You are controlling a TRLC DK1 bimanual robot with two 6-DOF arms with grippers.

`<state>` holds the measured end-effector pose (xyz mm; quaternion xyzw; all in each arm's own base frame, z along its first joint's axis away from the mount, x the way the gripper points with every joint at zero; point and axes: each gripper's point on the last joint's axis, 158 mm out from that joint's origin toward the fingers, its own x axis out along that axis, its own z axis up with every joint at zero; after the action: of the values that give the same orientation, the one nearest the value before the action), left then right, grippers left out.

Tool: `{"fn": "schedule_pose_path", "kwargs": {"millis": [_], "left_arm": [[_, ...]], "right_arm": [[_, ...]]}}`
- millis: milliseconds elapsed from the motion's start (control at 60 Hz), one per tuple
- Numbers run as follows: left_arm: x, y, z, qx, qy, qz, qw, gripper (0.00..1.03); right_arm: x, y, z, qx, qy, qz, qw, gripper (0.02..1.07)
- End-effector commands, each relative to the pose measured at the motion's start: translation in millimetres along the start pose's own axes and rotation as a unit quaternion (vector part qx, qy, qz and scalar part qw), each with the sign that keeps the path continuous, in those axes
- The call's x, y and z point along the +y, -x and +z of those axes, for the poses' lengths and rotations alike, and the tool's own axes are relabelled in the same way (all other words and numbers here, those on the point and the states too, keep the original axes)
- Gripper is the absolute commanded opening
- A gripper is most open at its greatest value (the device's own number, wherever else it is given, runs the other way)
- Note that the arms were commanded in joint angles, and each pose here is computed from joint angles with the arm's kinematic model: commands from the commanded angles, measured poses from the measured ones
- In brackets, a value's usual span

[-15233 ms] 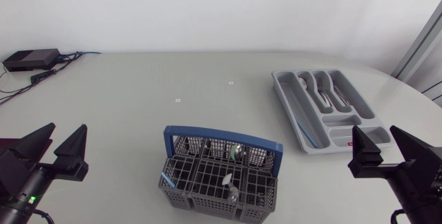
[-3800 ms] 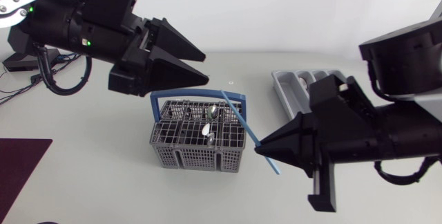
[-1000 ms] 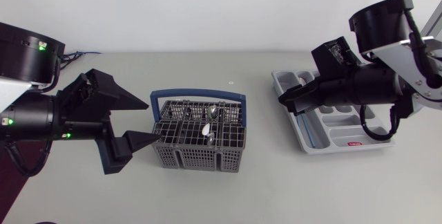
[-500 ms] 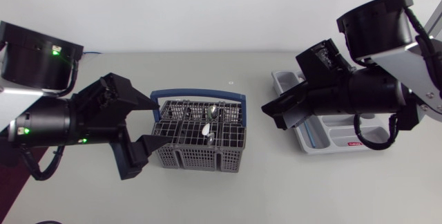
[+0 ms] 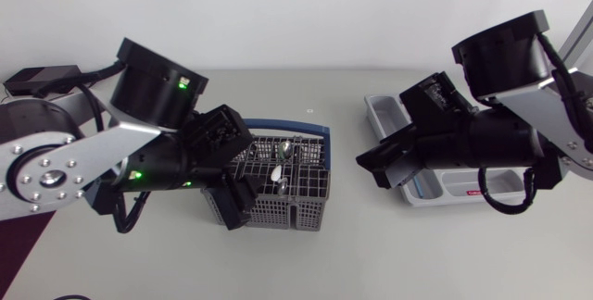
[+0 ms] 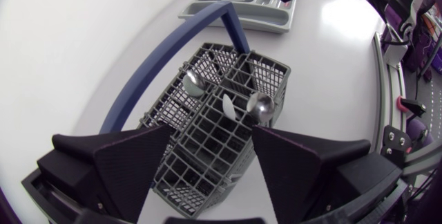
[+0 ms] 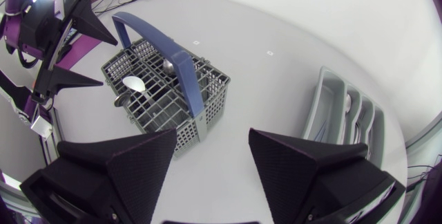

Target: Unload the cutlery basket into the drawer organizer.

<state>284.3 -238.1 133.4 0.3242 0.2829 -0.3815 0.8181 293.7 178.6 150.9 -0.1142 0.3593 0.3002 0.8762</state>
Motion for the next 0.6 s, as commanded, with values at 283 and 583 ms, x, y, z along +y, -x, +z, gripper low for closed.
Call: {"fn": "schedule_pose_path", "kwargs": {"millis": [283, 583], "left_arm": [[-2.7, -27.2, 21.4, 0.027, -0.007, 0.040, 0.999, 0.81], [-1.4, -37.6, 20.6, 0.045, -0.011, 0.065, 0.997, 0.52]], "right_arm": [[-7.0, -1.6, -17.0, 0.011, -0.005, 0.003, 1.000, 0.78], [-9.7, -1.4, -18.9, 0.009, -0.008, 0.006, 1.000, 0.78]]}}
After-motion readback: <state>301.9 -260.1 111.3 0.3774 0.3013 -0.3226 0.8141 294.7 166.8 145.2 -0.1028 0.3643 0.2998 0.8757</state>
